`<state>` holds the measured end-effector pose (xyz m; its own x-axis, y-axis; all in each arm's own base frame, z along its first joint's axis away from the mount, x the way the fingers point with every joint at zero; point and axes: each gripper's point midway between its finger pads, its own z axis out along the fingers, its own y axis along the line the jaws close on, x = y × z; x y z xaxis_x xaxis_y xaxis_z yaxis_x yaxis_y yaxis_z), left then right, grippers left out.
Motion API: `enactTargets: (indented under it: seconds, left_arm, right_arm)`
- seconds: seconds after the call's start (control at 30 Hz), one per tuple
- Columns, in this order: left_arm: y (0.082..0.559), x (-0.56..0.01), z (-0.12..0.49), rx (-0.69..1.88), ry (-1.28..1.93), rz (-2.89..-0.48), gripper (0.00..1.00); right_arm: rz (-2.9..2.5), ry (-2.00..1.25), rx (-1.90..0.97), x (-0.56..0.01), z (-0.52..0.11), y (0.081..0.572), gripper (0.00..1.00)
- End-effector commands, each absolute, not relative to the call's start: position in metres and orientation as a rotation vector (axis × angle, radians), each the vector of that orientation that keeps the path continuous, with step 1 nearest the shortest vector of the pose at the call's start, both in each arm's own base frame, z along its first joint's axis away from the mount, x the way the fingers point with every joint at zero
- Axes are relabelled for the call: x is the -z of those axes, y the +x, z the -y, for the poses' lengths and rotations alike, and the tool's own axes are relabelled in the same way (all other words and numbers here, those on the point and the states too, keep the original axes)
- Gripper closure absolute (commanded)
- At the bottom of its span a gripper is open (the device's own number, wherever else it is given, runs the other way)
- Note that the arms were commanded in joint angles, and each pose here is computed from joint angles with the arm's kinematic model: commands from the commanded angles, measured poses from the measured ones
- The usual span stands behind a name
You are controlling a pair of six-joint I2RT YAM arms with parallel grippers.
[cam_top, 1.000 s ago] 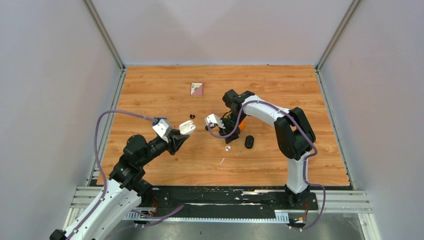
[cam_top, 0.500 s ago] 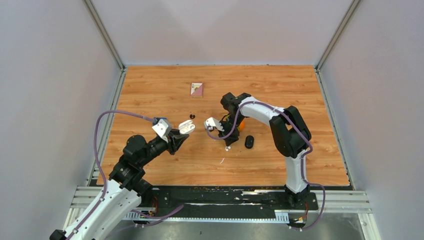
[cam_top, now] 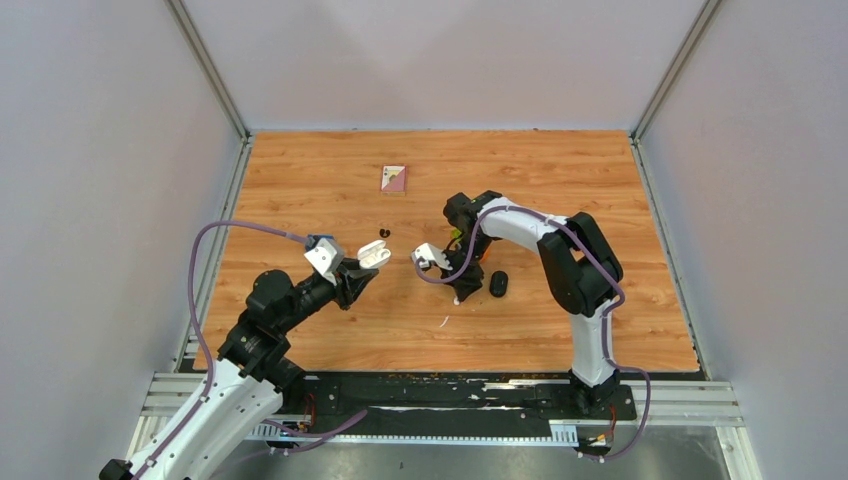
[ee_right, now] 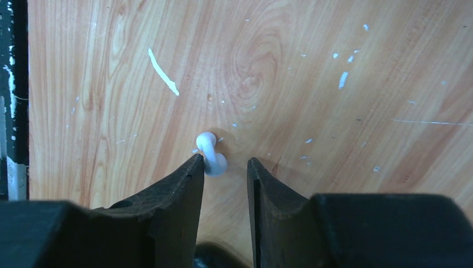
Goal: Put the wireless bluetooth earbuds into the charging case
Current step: Pick up the earbud from the center of the board.
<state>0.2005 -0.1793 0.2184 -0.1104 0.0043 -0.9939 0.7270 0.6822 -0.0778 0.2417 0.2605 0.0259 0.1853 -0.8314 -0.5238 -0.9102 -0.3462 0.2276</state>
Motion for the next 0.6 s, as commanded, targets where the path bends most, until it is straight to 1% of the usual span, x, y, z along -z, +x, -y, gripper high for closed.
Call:
enactTargets:
  seconds: [0.0, 0.2, 0.43, 0.57]
  left_arm:
    - [0.202, -0.241, 0.181, 0.693, 0.61, -1.505, 1.0]
    - [0.201, -0.242, 0.182, 0.696, 0.612, -1.502, 1.0]
    - [0.2, -0.243, 0.182, 0.699, 0.613, -1.499, 1.0]
    - [0.2, -0.243, 0.182, 0.702, 0.615, -1.495, 1.0]
  right_arm:
    - [-1.652, -2.317, -0.92, -0.036, -0.265, 0.235, 0.66]
    - [-1.66, -2.271, -0.961, -0.046, -0.272, 0.234, 0.73]
    - [-1.691, -2.241, -1.02, -0.047, -0.278, 0.233, 0.83]
    - [-1.71, -2.233, -1.037, -0.042, -0.278, 0.23, 0.84]
